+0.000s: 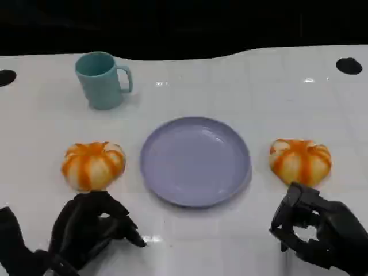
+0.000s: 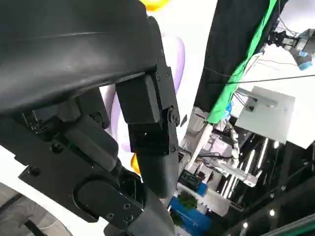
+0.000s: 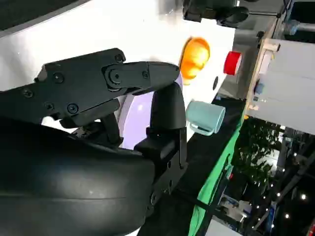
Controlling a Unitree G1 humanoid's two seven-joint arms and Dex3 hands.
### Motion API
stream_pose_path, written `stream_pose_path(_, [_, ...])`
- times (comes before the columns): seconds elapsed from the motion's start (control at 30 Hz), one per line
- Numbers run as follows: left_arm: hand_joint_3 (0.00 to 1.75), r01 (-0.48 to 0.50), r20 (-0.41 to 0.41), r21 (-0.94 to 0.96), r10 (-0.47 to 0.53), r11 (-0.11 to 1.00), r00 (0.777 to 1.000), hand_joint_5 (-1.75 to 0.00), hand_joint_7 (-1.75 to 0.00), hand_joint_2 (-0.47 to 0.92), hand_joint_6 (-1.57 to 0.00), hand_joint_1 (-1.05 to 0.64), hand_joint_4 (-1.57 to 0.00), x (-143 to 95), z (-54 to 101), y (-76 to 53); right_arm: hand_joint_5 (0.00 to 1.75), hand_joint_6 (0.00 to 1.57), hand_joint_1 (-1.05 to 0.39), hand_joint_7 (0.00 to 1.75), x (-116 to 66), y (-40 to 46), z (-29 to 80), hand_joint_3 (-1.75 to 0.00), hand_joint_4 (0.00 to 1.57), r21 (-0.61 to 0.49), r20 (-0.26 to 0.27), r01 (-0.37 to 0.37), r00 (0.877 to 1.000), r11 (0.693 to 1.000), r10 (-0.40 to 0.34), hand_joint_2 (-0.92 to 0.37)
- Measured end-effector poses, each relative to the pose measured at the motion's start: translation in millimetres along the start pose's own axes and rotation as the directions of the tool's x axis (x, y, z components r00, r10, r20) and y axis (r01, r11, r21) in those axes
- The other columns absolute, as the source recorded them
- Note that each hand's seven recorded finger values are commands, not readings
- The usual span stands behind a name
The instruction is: Grasp the bread from the table and place it into the plate.
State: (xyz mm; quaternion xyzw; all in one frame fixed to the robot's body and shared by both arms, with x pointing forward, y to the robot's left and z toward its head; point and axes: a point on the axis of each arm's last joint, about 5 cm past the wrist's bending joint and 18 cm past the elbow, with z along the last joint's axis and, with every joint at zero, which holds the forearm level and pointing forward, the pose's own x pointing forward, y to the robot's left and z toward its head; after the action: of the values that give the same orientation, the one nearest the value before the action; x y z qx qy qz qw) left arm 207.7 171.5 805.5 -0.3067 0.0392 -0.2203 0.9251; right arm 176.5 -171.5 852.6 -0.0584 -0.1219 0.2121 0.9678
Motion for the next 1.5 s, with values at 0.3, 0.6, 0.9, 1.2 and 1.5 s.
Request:
stream_pose_path(0.3, [0.0,0.0,0.0,0.0,0.0,1.0,1.0,-0.56,-0.33,0.62,-1.57,-1.05,-1.57,0.0,0.0,0.0,1.75,0.53,-0.45,1.68,0.0,0.0,0.0,-0.29,0.73,-0.002,0.0,0.0,1.0,1.0,0.0,-0.92])
stream_pose_path(0.6, [0.0,0.0,-0.001,-0.001,0.0,1.0,1.0,-0.57,-0.33,0.61,-1.57,-1.05,-1.57,0.0,-0.1,0.0,1.75,0.52,-0.44,1.69,0.1,0.0,0.0,-0.29,0.74,-0.004,-0.001,0.002,1.0,1.0,-0.002,-0.92])
stream_pose_path(0.9, [0.0,-0.001,-0.002,-0.002,0.001,1.0,1.0,-0.57,-0.33,0.61,-1.57,-1.05,-1.57,-0.2,-0.4,0.1,1.75,0.53,-0.45,1.68,0.0,-0.2,-0.1,-0.29,0.73,-0.002,-0.001,0.003,1.0,1.0,-0.003,-0.92])
stream_pose_path(1.2, [0.0,-0.001,-0.002,-0.001,0.001,1.0,1.0,-0.57,-0.33,0.62,-1.57,-1.05,-1.57,-0.1,-0.4,0.0,1.75,0.53,-0.45,1.39,-0.2,-1.3,0.4,-0.26,0.62,0.0,0.005,0.016,1.0,1.0,-0.016,-0.92])
stream_pose_path(1.5, [0.0,-0.001,-0.002,-0.001,0.001,1.0,1.0,-0.57,-0.33,0.62,-1.57,-1.05,-1.57,-0.1,-0.5,0.0,1.3,0.48,-0.43,0.94,1.6,-5.5,5.9,-0.26,0.5,0.0,0.103,0.044,0.994,0.999,-0.044,-0.92])
